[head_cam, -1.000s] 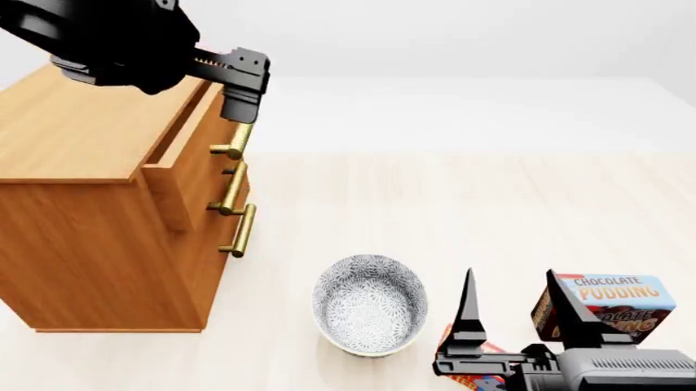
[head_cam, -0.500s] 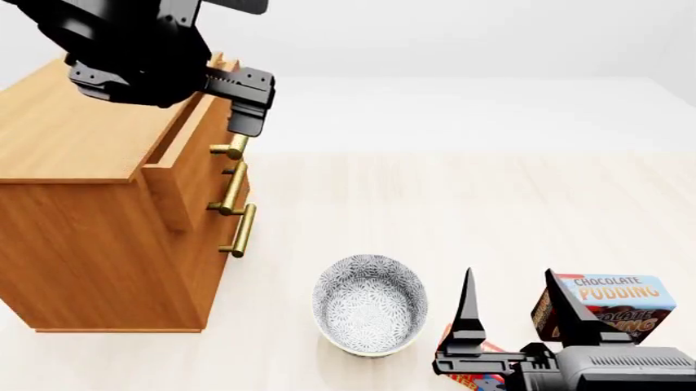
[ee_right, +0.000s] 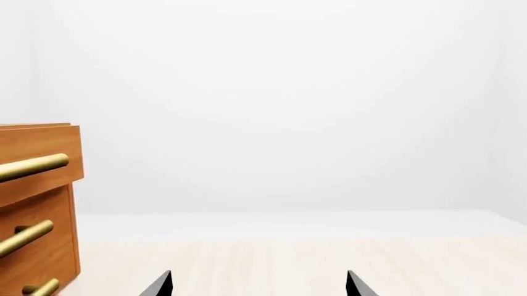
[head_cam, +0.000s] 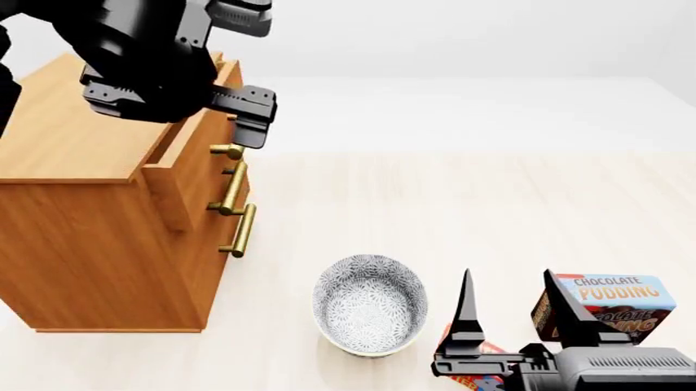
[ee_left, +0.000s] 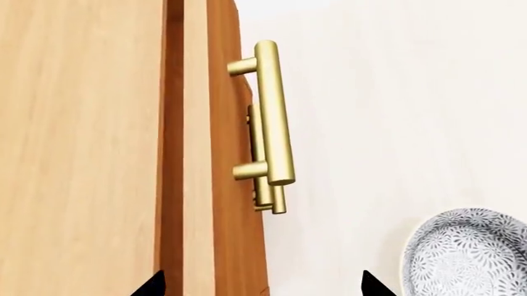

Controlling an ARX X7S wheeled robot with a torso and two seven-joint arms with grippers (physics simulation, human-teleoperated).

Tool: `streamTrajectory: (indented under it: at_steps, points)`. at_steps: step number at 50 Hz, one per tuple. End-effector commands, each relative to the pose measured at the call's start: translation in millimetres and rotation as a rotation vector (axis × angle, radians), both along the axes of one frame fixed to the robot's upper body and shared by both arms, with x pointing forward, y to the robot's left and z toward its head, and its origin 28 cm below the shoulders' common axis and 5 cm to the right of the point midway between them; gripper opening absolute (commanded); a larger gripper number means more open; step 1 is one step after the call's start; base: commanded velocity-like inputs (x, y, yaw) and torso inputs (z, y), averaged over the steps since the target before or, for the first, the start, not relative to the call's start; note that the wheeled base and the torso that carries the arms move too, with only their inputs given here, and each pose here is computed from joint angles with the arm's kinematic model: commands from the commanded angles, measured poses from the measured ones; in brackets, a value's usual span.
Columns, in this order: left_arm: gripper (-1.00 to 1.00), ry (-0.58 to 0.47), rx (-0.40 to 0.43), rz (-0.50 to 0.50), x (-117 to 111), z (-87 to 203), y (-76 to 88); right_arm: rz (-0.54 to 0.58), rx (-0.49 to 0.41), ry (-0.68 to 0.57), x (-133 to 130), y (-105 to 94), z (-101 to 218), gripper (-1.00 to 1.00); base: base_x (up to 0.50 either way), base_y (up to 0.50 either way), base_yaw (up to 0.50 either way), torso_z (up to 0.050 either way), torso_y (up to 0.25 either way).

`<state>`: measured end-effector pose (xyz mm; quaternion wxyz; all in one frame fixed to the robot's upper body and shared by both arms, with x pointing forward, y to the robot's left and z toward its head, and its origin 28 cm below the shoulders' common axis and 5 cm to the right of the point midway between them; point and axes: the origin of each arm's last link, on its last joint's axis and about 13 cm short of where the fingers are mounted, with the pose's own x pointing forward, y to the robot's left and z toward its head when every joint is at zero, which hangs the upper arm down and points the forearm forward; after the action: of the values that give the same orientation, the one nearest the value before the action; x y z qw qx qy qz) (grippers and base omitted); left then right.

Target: Put the butter at the back in the top drawer of the cabinet and close it.

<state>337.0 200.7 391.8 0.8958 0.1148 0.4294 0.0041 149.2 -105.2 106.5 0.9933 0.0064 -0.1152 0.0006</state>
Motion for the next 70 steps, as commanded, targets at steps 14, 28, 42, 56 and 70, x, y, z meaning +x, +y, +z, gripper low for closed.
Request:
streamTrajectory:
  at_steps: [14, 28, 42, 56, 70]
  points:
    - [1.00, 0.043, 0.017, 0.027, 9.2, -13.3, -0.4, 0.002, 0.000, -0.001, 0.2, 0.0, -0.1, 1.00, 0.00, 0.00, 0.00, 0.000, 0.000]
    - [1.00, 0.062, 0.023, 0.048, 15.6, -20.5, 1.4, 0.002, 0.001, 0.000, 0.8, -0.3, -0.3, 1.00, 0.00, 0.00, 0.00, 0.000, 0.000]
    - [1.00, 0.078, 0.026, 0.074, 21.4, -28.8, 5.8, 0.004, 0.001, -0.002, -0.1, -0.2, -0.1, 1.00, 0.00, 0.00, 0.00, 0.000, 0.000]
    - [1.00, 0.102, 0.009, 0.081, 24.5, -39.6, 9.1, 0.005, 0.001, -0.004, -1.8, -0.4, 1.2, 1.00, 0.00, 0.00, 0.00, 0.000, 0.000]
    - [1.00, 0.119, -0.004, 0.093, 27.2, -47.8, 12.2, 0.003, 0.001, -0.006, -1.9, -0.4, 1.8, 1.00, 0.00, 0.00, 0.00, 0.000, 0.000]
